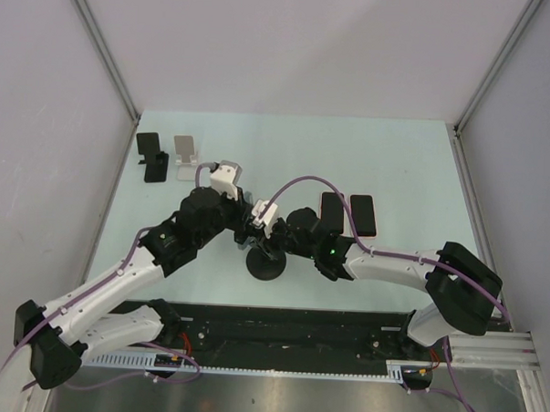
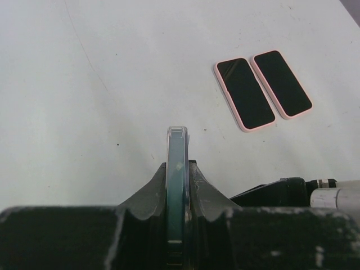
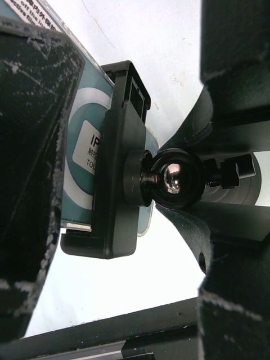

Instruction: Remove the phone from the phone stand

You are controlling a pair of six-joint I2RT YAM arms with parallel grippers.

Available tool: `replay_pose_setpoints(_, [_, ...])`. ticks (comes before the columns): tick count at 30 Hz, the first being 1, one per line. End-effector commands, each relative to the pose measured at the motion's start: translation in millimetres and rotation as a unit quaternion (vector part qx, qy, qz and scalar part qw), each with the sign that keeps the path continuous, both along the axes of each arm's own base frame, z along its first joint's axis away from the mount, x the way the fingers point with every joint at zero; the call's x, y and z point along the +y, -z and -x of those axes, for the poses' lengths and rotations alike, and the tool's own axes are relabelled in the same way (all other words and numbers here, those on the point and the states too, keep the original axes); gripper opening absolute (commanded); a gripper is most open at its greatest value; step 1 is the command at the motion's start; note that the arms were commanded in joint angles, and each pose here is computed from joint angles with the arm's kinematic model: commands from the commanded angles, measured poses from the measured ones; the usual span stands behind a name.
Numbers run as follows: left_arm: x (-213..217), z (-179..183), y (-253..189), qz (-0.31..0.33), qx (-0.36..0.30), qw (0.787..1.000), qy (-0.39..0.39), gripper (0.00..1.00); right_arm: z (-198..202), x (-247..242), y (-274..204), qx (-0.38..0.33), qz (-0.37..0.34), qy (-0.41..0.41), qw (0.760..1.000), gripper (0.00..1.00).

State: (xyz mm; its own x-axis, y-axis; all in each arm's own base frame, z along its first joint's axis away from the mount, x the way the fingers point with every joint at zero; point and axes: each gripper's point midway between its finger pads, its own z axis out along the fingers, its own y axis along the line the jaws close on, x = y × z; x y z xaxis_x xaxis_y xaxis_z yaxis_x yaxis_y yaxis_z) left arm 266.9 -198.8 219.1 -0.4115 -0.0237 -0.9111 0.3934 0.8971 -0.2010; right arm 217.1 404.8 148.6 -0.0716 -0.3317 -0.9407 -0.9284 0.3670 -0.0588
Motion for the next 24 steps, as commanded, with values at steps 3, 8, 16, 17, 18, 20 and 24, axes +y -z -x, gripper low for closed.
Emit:
replay_pose_setpoints(3, [17.2,-24.1,-37.2,0.004,-0.067,0.997,-0.047,0.00,42.5,5.2,21.3,0.031,0.041,-0.077,0.996,0.00])
replay_pose_setpoints(8, [15.8,-14.5,-40.6,-0.015,-0.084,0.996,-0.009,0.00,21.8,-7.8,13.2,0.033,0.022,-0.033,0.999,0.00])
replay_pose_setpoints(16, [34.8,-6.4,-32.6,-0.076,-0.082,0.994,-0.010,0.00,-0.7,-30.4,8.5,0.031,0.013,0.016,0.999,0.00])
replay_pose_setpoints(17, [37.5,-5.6,-32.1,-0.081,-0.083,0.993,-0.012,0.00,-3.0,-31.3,7.3,0.029,0.013,0.022,0.999,0.00])
replay_pose_setpoints(18, [41.1,-4.0,-33.6,-0.083,-0.088,0.993,-0.016,0.00,-3.3,-32.4,9.0,0.028,0.015,0.024,0.999,0.00])
replay_pose_setpoints(20, [47.3,-0.8,-33.1,-0.093,-0.092,0.991,-0.018,0.00,-5.6,-33.2,8.4,0.025,0.015,0.029,0.999,0.00])
replay_pose_setpoints(24, [53.1,3.8,-30.3,-0.109,-0.100,0.989,-0.012,0.00,-9.2,-32.5,9.8,0.024,0.013,0.028,0.999,0.00])
